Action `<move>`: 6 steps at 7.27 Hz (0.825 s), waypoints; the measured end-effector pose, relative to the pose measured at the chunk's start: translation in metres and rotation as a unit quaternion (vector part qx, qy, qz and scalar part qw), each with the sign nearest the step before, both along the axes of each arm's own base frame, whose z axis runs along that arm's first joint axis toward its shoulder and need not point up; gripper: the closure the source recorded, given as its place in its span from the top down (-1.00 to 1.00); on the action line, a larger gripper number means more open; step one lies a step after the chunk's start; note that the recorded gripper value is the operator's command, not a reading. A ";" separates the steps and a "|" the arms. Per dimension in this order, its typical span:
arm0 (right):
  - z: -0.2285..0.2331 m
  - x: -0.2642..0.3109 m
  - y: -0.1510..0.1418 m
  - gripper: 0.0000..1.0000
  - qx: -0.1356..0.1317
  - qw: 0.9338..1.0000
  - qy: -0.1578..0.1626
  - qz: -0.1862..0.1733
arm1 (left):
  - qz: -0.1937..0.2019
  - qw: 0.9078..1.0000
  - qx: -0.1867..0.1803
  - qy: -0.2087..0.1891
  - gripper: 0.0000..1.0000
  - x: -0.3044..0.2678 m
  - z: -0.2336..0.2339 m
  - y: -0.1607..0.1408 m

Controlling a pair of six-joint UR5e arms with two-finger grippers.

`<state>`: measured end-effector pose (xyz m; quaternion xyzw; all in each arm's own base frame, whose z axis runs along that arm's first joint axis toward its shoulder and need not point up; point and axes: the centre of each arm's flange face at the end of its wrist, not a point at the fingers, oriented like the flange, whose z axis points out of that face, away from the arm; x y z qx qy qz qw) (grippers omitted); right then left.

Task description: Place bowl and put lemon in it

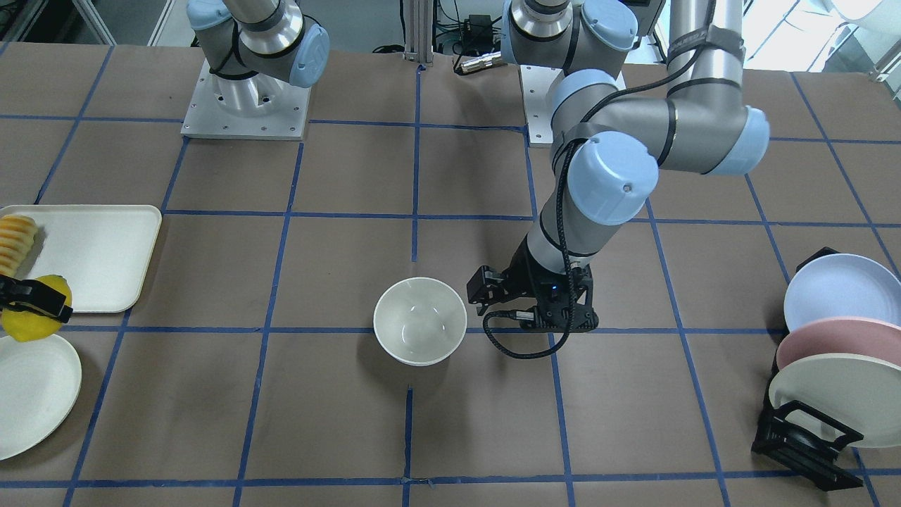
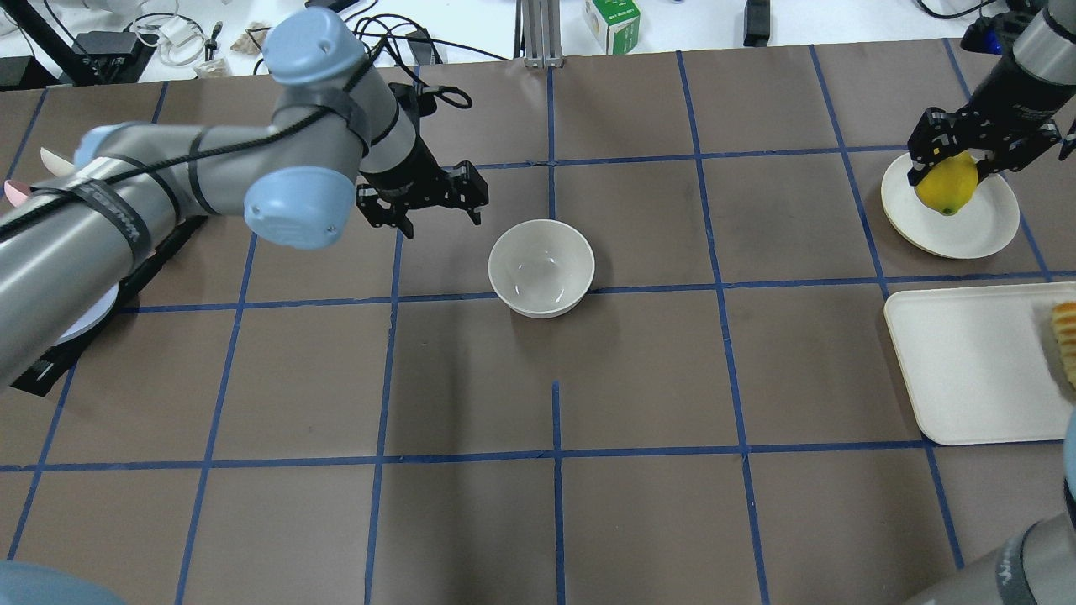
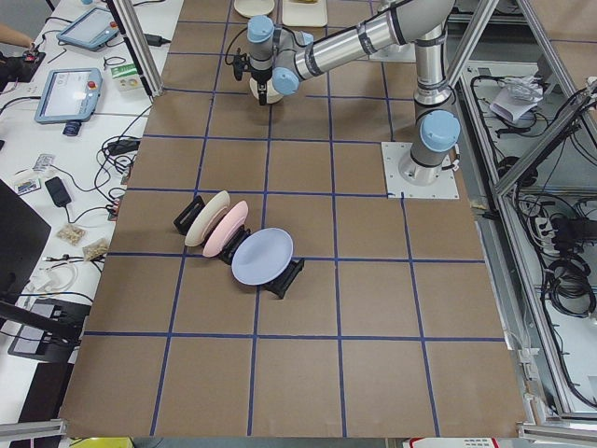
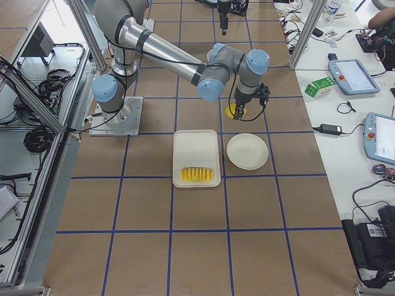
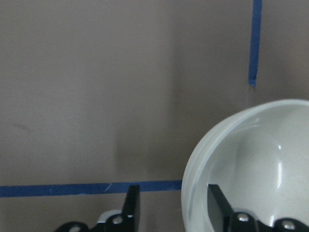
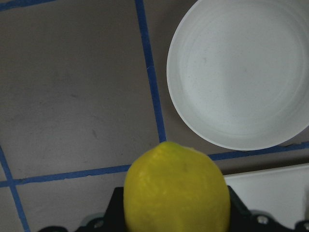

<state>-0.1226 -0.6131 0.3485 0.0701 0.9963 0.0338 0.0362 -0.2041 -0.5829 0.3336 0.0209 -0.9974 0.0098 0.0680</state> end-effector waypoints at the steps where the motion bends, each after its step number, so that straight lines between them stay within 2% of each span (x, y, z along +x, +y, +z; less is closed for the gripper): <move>1: 0.008 0.018 0.001 -1.00 -0.002 1.000 -0.001 0.004 | -0.021 0.999 0.000 -0.034 1.00 0.010 0.040 0.001; 3: 0.030 0.092 0.003 -1.00 -0.006 1.000 0.005 -0.005 | -0.034 0.997 -0.004 -0.069 1.00 0.033 0.093 0.016; 6: 0.041 0.225 0.014 -1.00 -0.006 0.999 0.012 -0.038 | -0.029 0.997 -0.006 -0.069 1.00 0.059 0.130 0.042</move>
